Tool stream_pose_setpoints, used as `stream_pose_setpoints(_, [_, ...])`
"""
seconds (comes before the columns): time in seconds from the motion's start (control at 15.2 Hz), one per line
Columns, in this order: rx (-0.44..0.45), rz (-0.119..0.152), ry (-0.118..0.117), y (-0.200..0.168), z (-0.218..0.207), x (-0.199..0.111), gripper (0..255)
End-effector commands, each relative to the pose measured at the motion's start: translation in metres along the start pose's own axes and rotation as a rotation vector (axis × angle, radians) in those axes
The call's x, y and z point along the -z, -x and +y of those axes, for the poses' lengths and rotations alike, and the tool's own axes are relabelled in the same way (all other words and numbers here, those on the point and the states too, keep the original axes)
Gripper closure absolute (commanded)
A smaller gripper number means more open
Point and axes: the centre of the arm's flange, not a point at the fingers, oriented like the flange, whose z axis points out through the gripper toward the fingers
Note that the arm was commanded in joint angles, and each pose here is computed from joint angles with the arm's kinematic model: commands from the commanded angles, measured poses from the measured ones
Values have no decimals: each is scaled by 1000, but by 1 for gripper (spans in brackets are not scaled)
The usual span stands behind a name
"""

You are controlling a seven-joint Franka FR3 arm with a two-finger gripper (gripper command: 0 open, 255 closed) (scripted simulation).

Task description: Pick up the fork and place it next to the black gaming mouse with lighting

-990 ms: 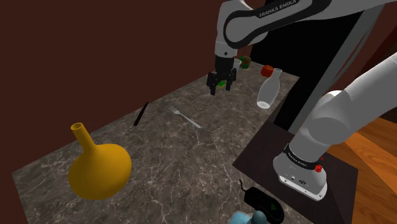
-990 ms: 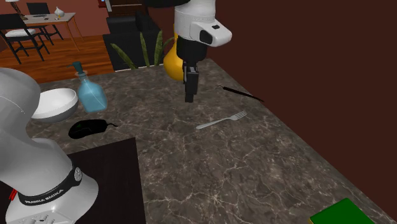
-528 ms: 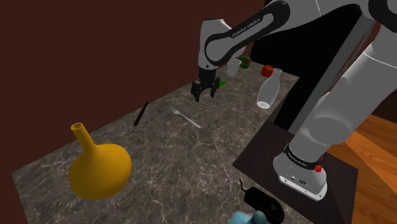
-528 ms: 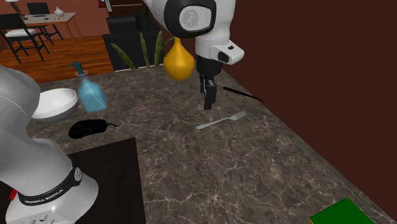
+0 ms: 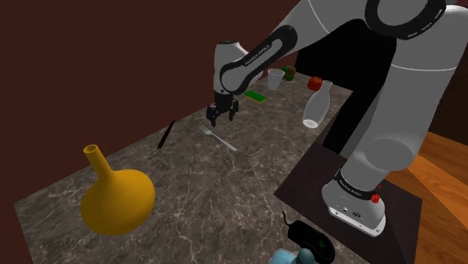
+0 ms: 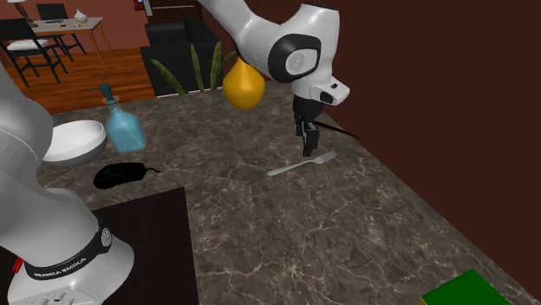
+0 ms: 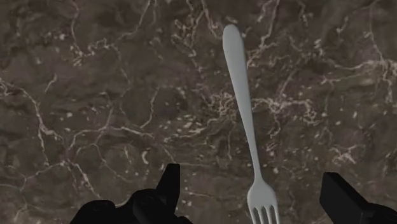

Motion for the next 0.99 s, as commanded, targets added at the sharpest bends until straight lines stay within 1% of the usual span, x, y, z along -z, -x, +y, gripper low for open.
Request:
stream_pose_setpoints(0.0, [0,17,3,-17,-11,-17,0])
stream_pose_setpoints(0.26, [2,46,9,-51,-31,-47,0])
stream_pose_setpoints(0.73, [2,46,9,-52,-31,-84,0])
stream_pose_setpoints(0.92, [2,46,9,-52,-31,-87,0])
